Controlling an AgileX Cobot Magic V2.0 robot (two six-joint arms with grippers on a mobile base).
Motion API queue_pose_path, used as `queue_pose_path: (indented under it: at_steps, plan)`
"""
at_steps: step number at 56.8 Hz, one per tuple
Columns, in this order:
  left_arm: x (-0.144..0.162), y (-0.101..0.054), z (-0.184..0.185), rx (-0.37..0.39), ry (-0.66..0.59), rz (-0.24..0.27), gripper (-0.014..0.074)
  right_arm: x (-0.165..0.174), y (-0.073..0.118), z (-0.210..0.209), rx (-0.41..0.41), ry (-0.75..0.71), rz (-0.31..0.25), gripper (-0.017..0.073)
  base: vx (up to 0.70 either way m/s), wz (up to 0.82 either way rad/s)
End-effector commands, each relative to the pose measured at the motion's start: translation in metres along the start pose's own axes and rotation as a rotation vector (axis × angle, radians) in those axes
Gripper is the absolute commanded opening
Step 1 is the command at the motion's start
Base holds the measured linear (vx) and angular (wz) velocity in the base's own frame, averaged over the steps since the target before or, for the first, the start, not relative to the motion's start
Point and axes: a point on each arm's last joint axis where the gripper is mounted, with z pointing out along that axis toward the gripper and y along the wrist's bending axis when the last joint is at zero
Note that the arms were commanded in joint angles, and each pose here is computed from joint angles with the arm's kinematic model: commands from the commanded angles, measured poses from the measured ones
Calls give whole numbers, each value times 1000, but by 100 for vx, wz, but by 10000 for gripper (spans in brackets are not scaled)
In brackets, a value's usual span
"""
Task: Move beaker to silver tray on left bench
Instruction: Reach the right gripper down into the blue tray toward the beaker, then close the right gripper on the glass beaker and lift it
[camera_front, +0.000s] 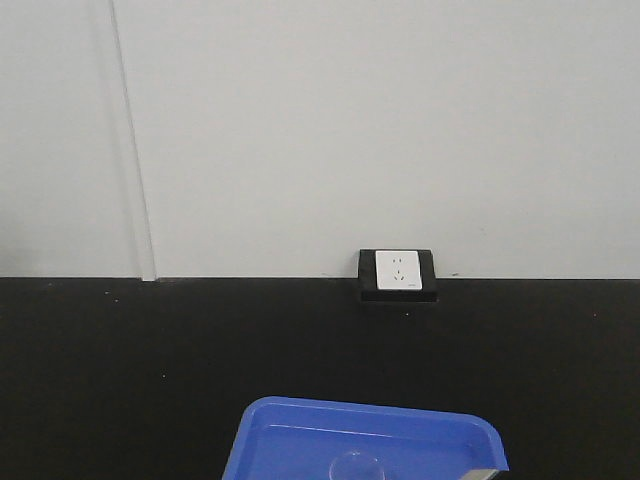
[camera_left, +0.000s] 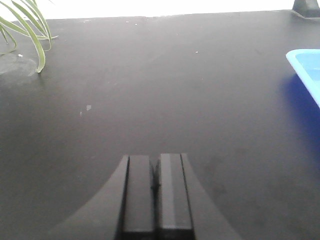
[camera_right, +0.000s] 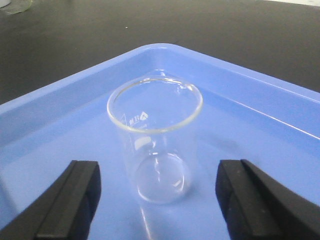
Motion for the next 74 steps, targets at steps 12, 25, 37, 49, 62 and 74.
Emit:
queue_pose_path:
  at_steps: [12, 25, 37, 49, 62, 74]
  plan:
    - [1, -1, 2, 8, -66, -3, 1, -33, -8, 42, -101, -182, 24, 524, 0, 0]
    - [1, -1, 2, 8, -66, -3, 1, -33, -14, 70, -149, -154, 28, 524, 0, 0]
    - [1, -1, 2, 8, -66, -3, 1, -35, -19, 85, -153, -172, 27, 511, 0, 0]
    - [1, -1, 2, 8, -66, -3, 1, -37, -21, 85, -138, -186, 48, 201, 0, 0]
    - [1, -1, 2, 8, -66, -3, 1, -70, -17, 72, -163, -221, 37, -12, 0, 0]
    - [1, -1, 2, 8, -66, -3, 1, -127, -17, 33, -15, -96, 54, -8, 0, 0]
